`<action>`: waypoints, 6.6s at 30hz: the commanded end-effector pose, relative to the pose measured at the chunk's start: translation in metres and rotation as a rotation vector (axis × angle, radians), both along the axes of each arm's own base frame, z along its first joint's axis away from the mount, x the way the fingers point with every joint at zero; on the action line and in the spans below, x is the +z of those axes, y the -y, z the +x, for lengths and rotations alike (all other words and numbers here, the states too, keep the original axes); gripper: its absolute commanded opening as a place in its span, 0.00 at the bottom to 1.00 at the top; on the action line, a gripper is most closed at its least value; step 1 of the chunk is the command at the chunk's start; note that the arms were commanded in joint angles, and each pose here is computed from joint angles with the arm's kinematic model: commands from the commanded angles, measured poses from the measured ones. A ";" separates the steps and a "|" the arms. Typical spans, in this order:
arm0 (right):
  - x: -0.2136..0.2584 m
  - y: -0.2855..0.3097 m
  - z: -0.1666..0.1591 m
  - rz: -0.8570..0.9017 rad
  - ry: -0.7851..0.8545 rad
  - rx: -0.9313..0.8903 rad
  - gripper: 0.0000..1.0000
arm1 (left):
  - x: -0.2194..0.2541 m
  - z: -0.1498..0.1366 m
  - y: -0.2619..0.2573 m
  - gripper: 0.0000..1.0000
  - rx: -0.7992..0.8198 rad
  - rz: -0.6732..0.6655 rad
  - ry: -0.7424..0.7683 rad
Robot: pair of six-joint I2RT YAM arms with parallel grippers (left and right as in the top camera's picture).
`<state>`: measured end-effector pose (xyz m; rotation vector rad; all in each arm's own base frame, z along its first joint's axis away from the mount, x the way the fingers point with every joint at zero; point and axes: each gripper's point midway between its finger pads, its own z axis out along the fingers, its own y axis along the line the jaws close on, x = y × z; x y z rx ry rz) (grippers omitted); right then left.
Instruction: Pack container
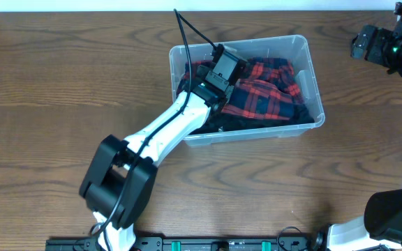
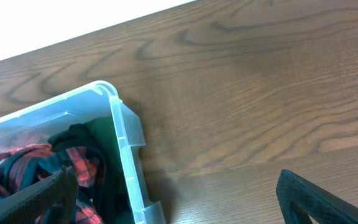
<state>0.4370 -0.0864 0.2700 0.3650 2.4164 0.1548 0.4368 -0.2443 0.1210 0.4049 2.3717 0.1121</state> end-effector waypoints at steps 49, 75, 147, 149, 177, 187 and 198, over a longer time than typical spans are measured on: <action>0.000 0.002 0.003 0.008 0.000 -0.012 0.99 | 0.210 -0.156 -0.260 0.98 0.339 -0.433 0.783; 0.000 0.002 0.002 0.008 0.000 -0.012 0.99 | 0.043 -0.190 -0.240 0.98 0.252 -0.485 0.724; 0.070 -0.091 -0.096 -0.139 0.645 0.178 0.99 | 0.014 -0.196 -0.249 0.98 0.323 -0.440 0.624; 0.068 -0.096 -0.110 -0.146 0.756 0.194 0.99 | 0.014 -0.196 -0.249 0.98 0.323 -0.440 0.624; -0.087 -0.103 -0.191 -0.072 0.906 0.161 0.99 | 0.014 -0.196 -0.249 0.98 0.323 -0.440 0.624; -0.107 -0.104 -0.191 -0.192 0.831 0.230 0.99 | 0.014 -0.196 -0.249 0.98 0.323 -0.440 0.624; -0.109 -0.105 -0.192 -0.225 0.827 0.248 0.99 | 0.014 -0.196 -0.249 0.98 0.322 -0.440 0.624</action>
